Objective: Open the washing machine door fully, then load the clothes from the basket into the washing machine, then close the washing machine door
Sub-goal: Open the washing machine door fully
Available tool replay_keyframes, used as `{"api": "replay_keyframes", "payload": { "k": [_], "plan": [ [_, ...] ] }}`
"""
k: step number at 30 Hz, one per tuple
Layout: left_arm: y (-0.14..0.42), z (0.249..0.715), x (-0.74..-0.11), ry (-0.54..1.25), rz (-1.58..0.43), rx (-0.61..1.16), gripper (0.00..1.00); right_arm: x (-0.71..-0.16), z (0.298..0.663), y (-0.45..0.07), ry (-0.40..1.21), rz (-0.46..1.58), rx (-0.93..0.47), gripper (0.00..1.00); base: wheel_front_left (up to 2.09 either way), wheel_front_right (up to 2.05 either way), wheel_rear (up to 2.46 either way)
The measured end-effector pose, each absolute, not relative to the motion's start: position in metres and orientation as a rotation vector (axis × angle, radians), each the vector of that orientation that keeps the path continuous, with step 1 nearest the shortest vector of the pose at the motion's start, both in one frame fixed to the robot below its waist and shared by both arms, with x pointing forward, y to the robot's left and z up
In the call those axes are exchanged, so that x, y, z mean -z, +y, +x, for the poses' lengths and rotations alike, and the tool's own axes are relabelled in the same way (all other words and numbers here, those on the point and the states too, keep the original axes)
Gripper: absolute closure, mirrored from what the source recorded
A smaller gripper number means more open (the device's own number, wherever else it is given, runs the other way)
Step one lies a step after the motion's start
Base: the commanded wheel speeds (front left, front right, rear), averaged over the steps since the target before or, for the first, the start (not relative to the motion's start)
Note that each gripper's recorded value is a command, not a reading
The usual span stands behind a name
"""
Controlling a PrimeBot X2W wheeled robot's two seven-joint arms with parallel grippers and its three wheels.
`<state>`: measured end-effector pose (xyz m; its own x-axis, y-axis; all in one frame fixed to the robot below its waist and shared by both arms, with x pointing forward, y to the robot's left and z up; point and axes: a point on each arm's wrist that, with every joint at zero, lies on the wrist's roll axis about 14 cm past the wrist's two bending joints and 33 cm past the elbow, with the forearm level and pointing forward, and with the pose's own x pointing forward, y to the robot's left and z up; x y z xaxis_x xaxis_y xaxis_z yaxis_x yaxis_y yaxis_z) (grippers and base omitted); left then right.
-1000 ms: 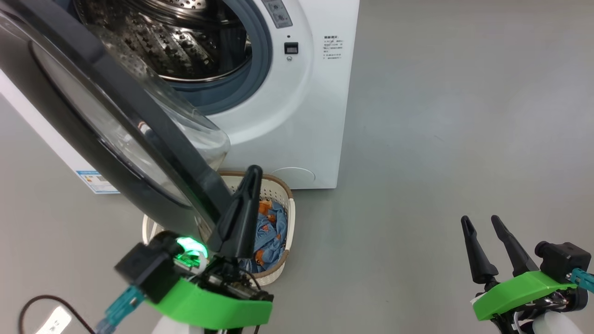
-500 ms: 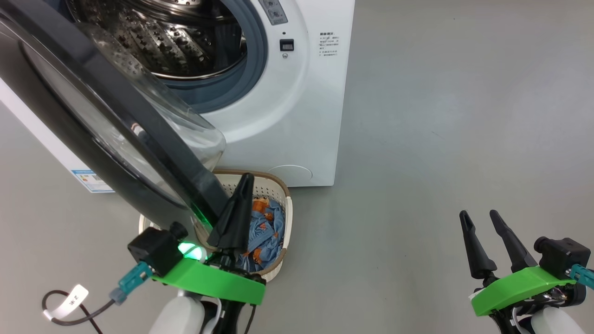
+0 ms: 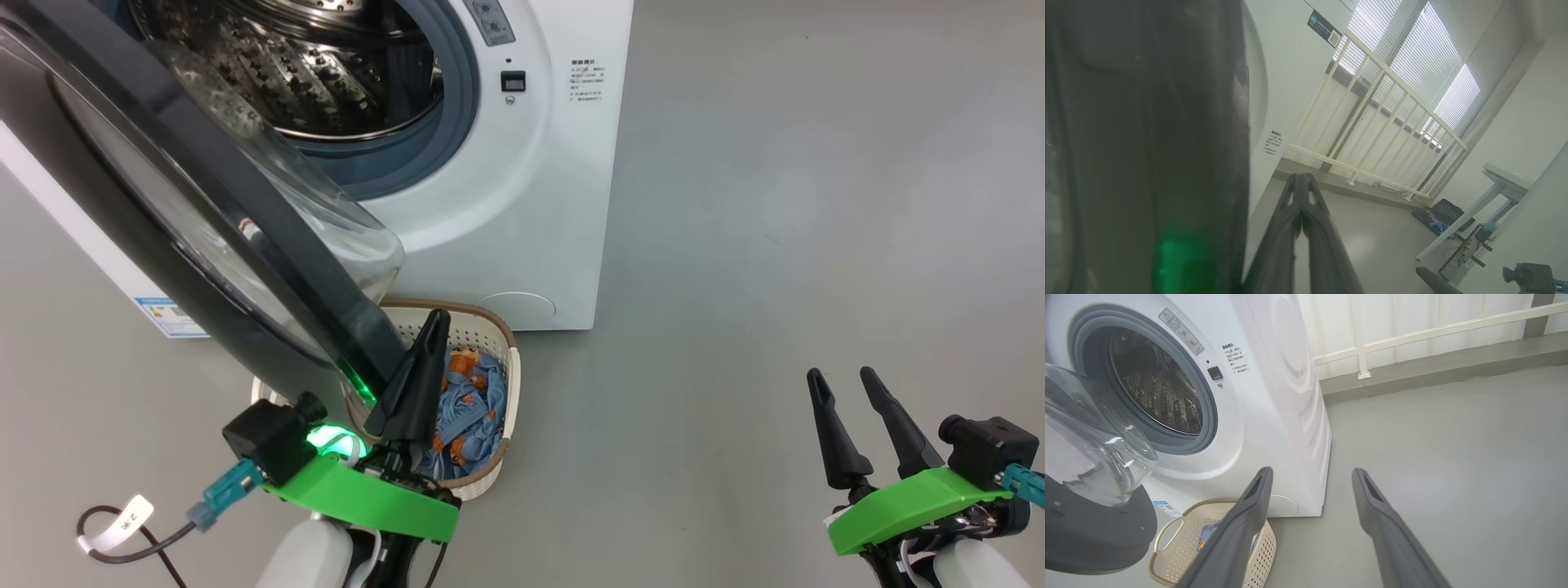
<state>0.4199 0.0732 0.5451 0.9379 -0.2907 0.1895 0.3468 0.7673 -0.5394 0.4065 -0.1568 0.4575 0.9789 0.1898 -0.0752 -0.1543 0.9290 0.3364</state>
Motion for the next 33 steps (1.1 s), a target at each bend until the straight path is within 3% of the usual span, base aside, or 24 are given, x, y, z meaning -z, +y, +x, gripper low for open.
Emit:
{"api": "replay_keyframes", "payload": {
  "k": [33],
  "plan": [
    [0.12, 0.385, -0.536, -0.117, -0.592, 0.223, 1.0, -0.465, 0.424, -0.11, 0.1, 0.337, -0.306, 0.0, 0.0, 0.0, 0.0]
  ]
}}
